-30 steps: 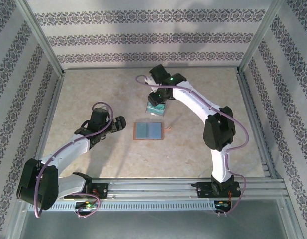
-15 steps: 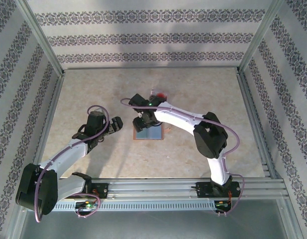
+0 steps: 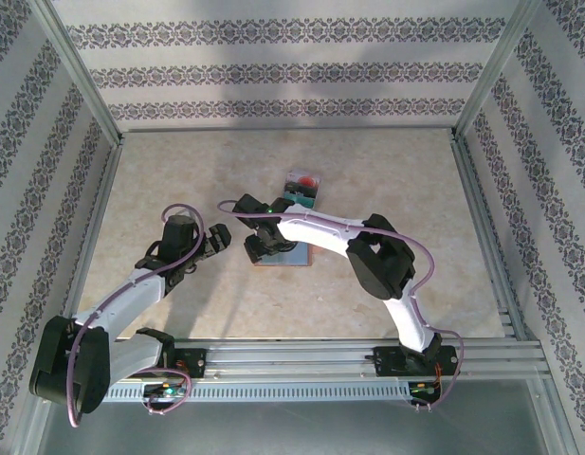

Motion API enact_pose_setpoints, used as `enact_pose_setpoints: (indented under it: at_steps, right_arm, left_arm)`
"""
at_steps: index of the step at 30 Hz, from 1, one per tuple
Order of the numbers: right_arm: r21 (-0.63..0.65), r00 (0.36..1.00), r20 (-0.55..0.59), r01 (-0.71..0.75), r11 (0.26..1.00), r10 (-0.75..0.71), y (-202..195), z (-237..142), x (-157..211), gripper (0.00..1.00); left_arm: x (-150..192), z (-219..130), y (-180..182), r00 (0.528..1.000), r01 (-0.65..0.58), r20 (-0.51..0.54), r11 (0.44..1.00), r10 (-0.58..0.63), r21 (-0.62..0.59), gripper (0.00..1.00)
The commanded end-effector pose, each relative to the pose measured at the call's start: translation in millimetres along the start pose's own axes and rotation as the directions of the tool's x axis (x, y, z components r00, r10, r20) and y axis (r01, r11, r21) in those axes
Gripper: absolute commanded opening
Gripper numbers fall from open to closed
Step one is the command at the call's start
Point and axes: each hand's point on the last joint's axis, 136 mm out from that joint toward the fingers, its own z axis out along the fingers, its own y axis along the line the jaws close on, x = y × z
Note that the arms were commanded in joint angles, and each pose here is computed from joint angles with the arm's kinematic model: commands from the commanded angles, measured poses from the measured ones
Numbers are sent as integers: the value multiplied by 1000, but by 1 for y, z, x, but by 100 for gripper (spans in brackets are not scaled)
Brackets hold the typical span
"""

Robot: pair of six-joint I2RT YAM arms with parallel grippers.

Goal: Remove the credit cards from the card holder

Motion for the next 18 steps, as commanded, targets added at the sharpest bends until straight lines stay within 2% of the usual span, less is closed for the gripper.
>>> enact_pose_setpoints:
  at_steps: [1, 9, 18]
  right_arm:
    - [47, 1000, 12, -22, 999, 21, -6, 6, -5, 70]
    - [66, 1000, -19, -10, 998, 12, -8, 22, 1, 69]
    - [52, 998, -60, -19, 998, 23, -12, 34, 15, 62]
  left_arm:
    - [-6, -2, 0, 999, 25, 25, 999, -25, 21, 99]
    - [-5, -1, 0, 999, 33, 18, 999, -33, 27, 99]
    - [-5, -1, 0, 999, 40, 15, 999, -40, 28, 99]
